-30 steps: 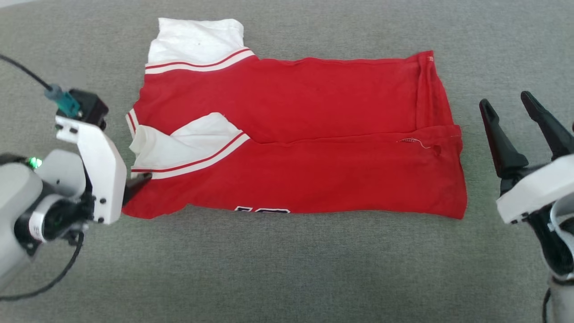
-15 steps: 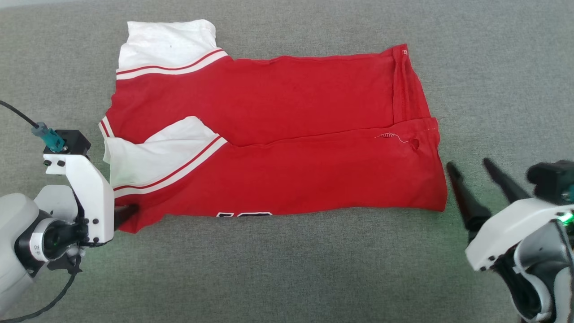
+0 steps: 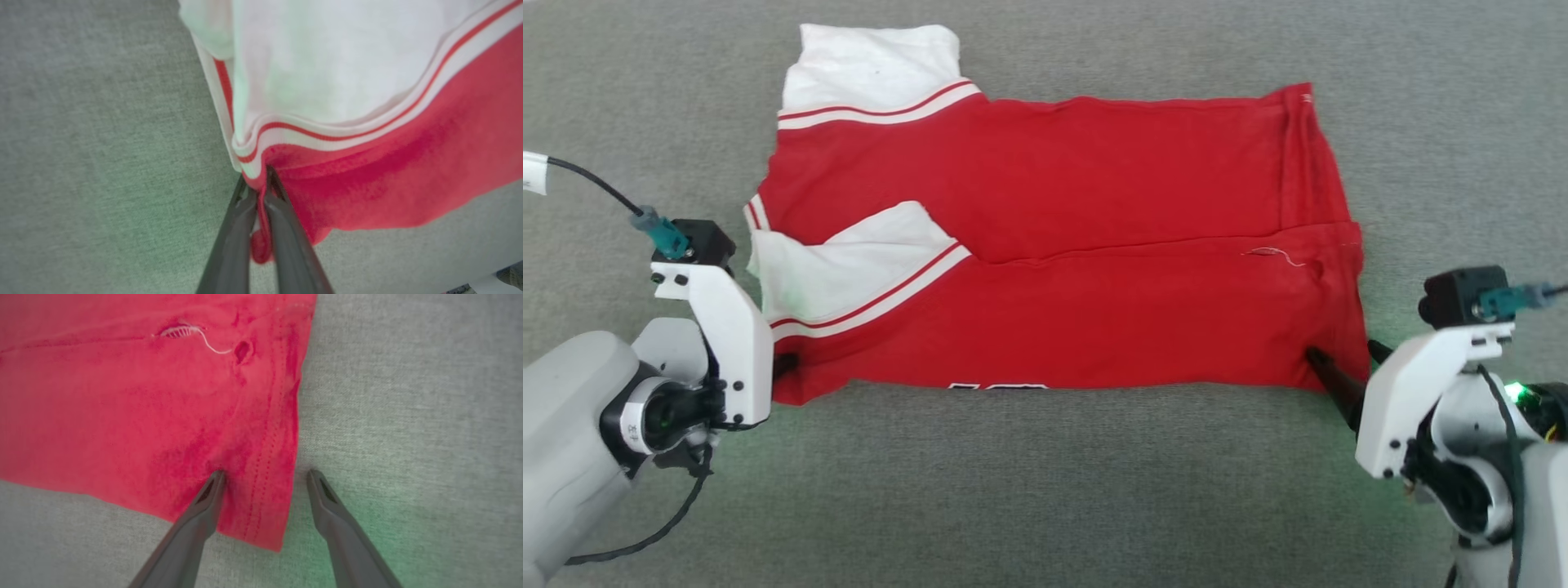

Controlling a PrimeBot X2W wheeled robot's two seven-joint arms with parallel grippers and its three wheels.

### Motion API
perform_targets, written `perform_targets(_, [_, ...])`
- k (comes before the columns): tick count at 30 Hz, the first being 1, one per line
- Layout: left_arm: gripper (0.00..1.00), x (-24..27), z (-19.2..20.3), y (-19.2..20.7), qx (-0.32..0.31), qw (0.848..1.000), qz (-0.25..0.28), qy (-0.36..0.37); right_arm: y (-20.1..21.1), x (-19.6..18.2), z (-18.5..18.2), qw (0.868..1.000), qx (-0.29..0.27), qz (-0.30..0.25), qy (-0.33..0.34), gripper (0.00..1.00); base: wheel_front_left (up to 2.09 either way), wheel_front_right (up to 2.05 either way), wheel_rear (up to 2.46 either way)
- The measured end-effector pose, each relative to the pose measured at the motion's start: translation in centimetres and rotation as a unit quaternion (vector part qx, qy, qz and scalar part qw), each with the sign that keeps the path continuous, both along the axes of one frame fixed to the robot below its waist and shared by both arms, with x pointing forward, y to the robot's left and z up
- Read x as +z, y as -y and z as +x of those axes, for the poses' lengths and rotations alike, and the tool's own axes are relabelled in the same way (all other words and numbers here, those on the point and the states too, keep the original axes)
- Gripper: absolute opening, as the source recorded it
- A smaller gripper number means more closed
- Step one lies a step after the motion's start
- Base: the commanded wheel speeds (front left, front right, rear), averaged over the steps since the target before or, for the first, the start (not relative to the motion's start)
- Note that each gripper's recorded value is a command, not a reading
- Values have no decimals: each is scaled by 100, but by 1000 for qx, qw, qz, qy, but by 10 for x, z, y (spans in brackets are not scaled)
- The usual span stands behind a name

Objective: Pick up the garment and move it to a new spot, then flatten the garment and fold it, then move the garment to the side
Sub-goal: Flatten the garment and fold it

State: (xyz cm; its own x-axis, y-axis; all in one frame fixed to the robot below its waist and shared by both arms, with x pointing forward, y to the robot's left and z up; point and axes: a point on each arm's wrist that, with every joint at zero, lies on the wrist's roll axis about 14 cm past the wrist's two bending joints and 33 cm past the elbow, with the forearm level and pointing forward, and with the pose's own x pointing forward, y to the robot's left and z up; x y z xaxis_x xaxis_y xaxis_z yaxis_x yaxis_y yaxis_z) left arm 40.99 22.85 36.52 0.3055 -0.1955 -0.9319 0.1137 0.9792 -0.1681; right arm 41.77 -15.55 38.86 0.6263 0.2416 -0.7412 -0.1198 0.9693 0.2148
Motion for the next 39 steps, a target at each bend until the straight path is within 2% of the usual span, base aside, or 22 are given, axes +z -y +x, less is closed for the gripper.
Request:
perform_targets(6, [0, -1, 0, -1, 4, 1000, -4, 4, -14, -20, 3, 997, 41, -13, -71, 98, 0, 0, 0])
perform_targets(7, [0, -2, 0, -2, 5, 1000, -4, 4, -17, -22, 3, 995, 53, -17, -81, 45, 0, 0, 0])
perform_targets(8, [0, -2, 0, -2, 6, 1000, -5, 5, -18, -23, 3, 994, 59, -16, -89, 0, 0, 0, 0])
perform_targets(13, [0, 0, 1, -5, 14, 1000, -8, 18, -24, -21, 7, 992, 79, -11, -95, 0, 0, 0, 0])
perform_targets(19, [0, 11, -2, -9, 23, 999, -16, 29, -24, 2, 9, 992, 97, -6, -79, 0, 0, 0, 0])
perform_targets(30, [0, 47, -30, -22, 25, 999, 6, 41, -16, 41, -12, 992, 108, -3, -58, 0, 0, 0, 0])
perform_targets(39, [0, 32, -76, -9, 35, 999, -3, -7, -11, 22, -53, 989, 93, 3, -115, 0, 0, 0, 0])
